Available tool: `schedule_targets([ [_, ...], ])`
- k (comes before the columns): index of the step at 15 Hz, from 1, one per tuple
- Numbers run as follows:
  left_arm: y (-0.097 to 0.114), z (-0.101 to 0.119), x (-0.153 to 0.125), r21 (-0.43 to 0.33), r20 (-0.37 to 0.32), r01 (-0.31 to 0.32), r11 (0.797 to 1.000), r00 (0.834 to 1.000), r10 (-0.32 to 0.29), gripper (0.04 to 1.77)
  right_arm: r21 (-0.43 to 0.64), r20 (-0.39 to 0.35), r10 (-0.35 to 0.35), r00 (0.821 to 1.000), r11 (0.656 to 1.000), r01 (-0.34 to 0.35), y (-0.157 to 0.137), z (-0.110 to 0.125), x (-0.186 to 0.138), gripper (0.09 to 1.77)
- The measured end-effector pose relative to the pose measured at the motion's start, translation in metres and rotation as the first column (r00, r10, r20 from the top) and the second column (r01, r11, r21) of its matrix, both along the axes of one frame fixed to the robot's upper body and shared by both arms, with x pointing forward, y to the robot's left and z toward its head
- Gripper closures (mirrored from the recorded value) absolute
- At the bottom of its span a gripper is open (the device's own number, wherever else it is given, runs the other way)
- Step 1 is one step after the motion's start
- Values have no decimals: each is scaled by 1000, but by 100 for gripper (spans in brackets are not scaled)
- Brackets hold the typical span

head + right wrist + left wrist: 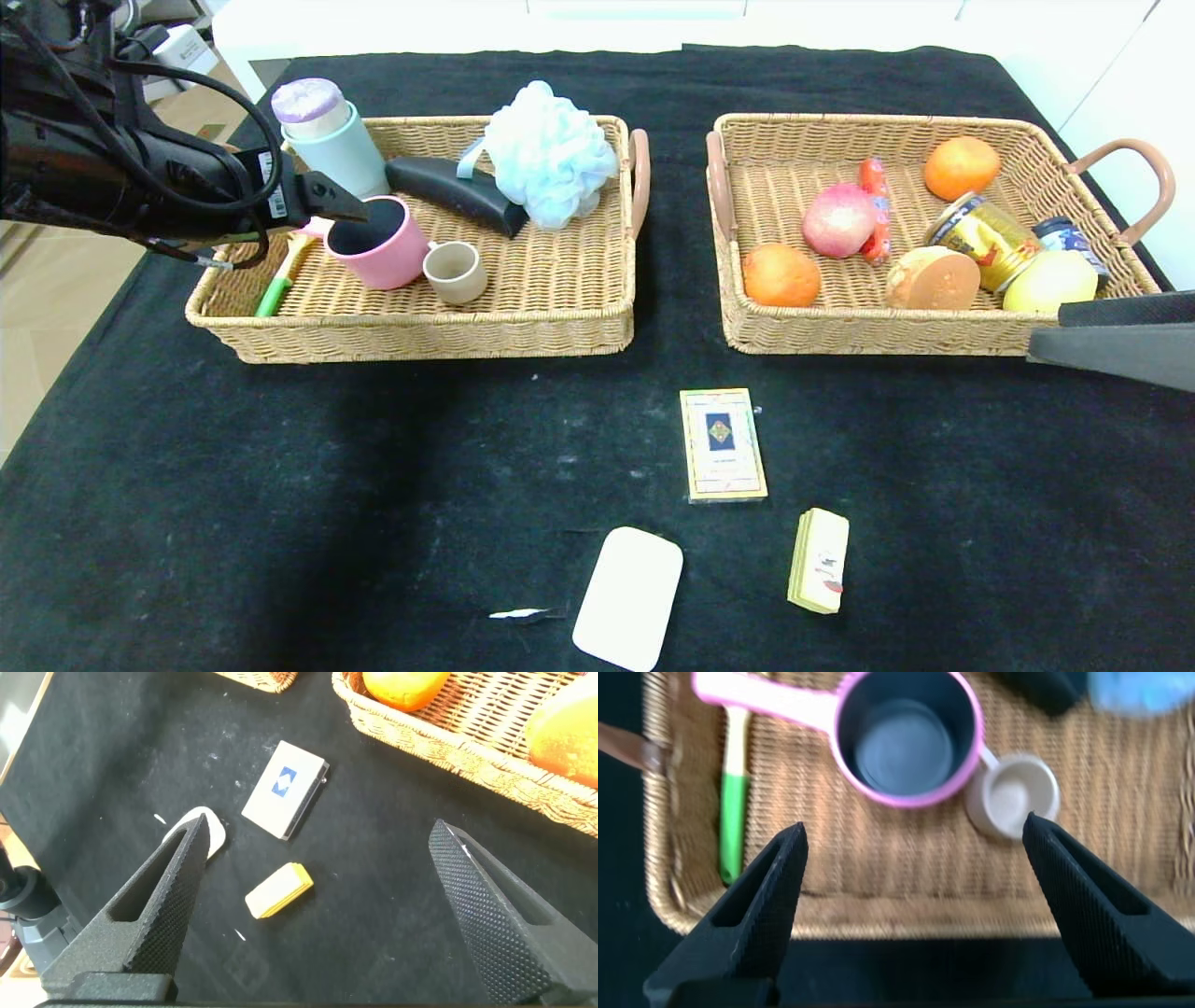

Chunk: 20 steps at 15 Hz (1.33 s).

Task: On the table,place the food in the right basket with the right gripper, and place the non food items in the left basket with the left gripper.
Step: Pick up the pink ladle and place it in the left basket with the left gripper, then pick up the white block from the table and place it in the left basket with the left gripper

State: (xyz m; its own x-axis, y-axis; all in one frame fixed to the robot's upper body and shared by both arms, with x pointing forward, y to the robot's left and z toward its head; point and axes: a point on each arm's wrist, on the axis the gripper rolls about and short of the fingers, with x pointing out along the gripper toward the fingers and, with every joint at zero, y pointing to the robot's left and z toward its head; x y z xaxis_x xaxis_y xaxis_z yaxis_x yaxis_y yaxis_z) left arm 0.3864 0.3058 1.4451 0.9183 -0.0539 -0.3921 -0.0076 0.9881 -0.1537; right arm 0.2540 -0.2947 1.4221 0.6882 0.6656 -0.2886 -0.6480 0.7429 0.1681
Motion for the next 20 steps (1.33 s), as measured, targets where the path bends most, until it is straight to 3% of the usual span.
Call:
schedule_targets([
  [4,-29,-4,-41,17,-16,170,985,985,-169,12,0,-1,1,1000,1000,-1,0,0,0,15],
  [10,-70,-17,-88,23,-50,372,928,928,-370,11,0,-3,1,1000,1000,-1,0,-1,0,15],
  [15,-98,-35,-111,87,-99,411,907,910,-403,10,-1,-4,1,1000,1000,-1,0,-1,1,15],
  [18,-115,-47,-122,89,-120,453,887,889,-442,10,-1,-6,1,1000,1000,-1,0,-1,1,15],
  [20,-128,-58,-129,103,-134,461,881,884,-447,10,-1,-5,1,1000,1000,-2,0,-1,1,15],
])
